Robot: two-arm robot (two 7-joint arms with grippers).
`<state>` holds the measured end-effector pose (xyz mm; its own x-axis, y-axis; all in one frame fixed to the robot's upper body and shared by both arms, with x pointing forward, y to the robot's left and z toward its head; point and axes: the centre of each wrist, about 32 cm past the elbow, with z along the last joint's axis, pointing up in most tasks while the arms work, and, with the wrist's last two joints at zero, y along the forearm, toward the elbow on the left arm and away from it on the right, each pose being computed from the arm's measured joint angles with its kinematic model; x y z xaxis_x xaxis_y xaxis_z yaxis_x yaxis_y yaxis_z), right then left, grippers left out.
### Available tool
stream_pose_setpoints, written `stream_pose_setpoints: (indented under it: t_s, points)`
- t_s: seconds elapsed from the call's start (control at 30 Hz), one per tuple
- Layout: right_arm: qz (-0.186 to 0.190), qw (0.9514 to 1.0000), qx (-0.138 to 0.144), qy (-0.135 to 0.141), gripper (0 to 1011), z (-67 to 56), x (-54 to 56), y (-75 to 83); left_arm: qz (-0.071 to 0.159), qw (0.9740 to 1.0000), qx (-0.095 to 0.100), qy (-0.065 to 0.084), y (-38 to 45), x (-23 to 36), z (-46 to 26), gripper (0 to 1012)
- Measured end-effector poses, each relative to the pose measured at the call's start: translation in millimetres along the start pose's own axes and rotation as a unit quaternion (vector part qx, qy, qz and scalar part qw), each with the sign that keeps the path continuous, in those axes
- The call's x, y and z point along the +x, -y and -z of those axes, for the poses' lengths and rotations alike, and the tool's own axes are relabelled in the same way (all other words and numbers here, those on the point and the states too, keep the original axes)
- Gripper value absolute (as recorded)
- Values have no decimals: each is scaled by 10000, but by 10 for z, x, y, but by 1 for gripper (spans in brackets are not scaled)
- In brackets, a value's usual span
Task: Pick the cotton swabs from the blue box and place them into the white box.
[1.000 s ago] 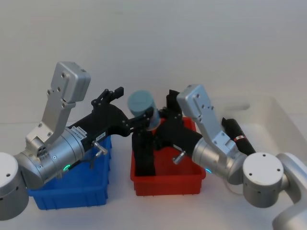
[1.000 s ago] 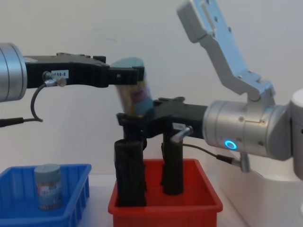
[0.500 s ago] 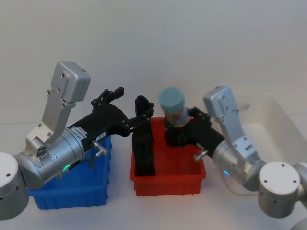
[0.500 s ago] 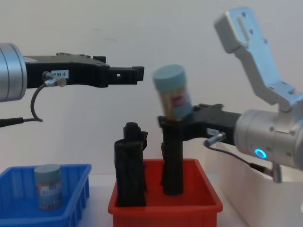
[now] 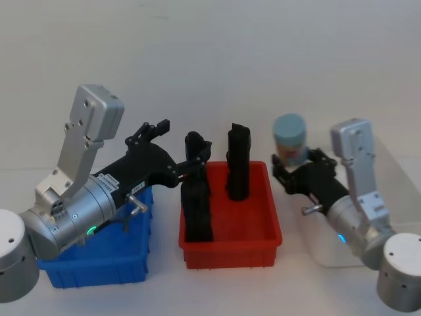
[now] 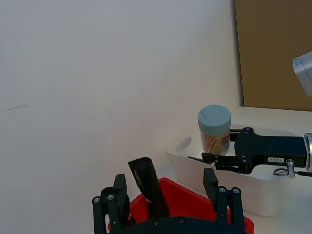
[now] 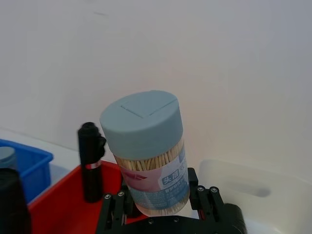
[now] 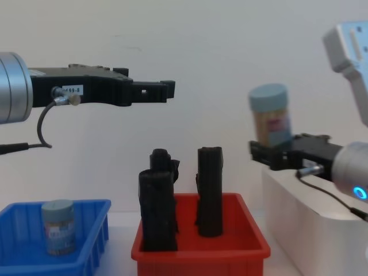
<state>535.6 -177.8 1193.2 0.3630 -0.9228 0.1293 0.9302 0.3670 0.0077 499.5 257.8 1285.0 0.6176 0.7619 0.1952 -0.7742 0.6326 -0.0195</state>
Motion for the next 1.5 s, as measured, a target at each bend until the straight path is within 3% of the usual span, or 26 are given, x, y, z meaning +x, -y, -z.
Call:
stream_pose_setpoints:
  t_s: [0.17, 0.43, 0.73, 0.93, 1.03, 1.2, 1.5]
  points:
    - [338, 9992, -69, -176, 626, 37, 74, 35, 0, 10000, 0, 0, 0, 0, 0, 1003]
    - [976, 9937, -253, -481, 626, 115, 222, 69, 0, 10000, 0, 0, 0, 0, 0, 1003]
    - [1770, 9792, -488, -863, 628, 166, 487, 36, 0, 10000, 0, 0, 0, 0, 0, 1003]
    - [2116, 9698, -568, -1069, 628, 159, 620, -11, 0, 10000, 0, 0, 0, 0, 0, 1003]
    - [2175, 9677, -574, -1141, 628, 143, 664, -33, 0, 10000, 0, 0, 0, 0, 0, 1003]
    - [2159, 9670, -547, -1239, 626, 103, 714, -68, 0, 10000, 0, 0, 0, 0, 0, 1003]
    - [1816, 9730, -447, -1353, 628, 1, 742, -132, 0, 10000, 0, 0, 0, 0, 0, 1003]
